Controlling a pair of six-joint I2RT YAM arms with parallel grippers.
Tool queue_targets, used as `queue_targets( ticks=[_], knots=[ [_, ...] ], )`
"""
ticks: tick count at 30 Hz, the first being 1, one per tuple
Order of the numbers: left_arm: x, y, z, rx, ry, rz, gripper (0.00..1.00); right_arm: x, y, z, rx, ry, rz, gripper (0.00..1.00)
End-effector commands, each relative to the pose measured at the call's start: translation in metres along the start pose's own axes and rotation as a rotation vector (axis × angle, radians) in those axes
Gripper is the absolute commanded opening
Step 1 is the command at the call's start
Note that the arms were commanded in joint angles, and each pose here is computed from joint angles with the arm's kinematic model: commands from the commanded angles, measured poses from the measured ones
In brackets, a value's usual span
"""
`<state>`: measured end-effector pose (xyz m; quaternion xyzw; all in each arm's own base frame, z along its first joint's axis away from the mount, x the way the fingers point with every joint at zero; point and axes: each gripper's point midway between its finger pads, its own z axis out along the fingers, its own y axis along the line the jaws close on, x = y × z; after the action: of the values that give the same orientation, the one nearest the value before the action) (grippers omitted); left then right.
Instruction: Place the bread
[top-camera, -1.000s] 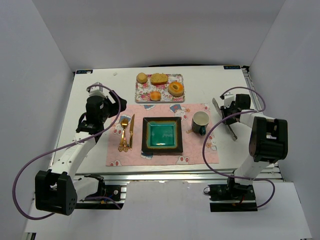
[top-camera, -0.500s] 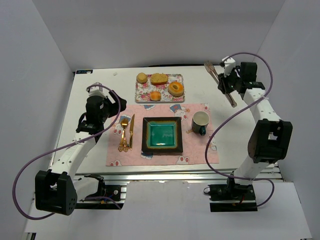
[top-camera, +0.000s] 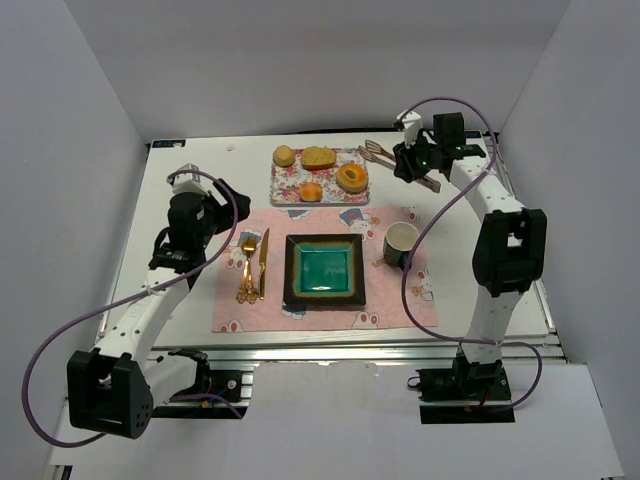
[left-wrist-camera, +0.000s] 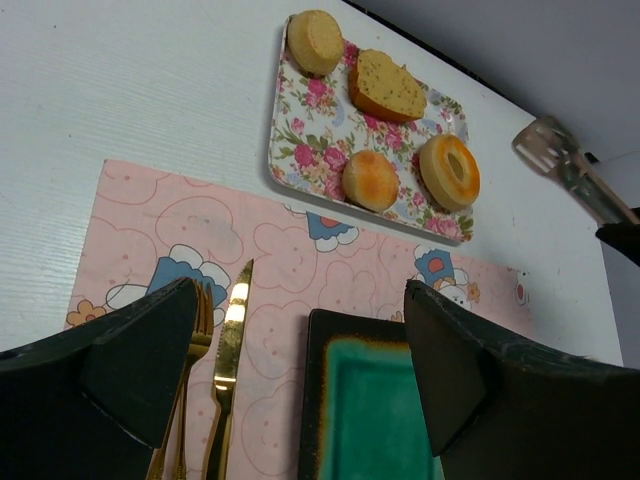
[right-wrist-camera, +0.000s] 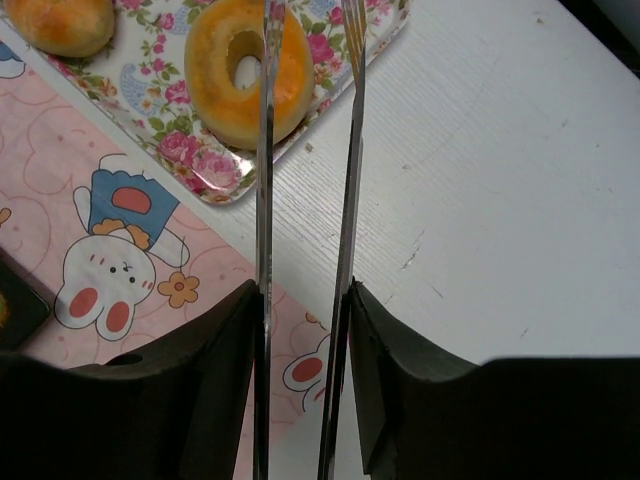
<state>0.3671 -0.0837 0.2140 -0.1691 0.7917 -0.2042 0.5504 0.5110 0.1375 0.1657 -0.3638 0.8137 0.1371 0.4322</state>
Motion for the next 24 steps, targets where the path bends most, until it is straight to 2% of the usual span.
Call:
queue_targets(
  ticks=[1,24],
  knots=[
    [-0.011,-0.003,-0.01,0.002,-0.046,-0.017,0.93,-0.028,-0.004,-0.003,0.011,-0.051,-0.034,0.46],
    [-0.007,0.002,-0.018,-0.011,-0.051,-0.032,0.93,0.006,0.008,0.047,-0.005,0.065,0.041,0.5]
  ],
)
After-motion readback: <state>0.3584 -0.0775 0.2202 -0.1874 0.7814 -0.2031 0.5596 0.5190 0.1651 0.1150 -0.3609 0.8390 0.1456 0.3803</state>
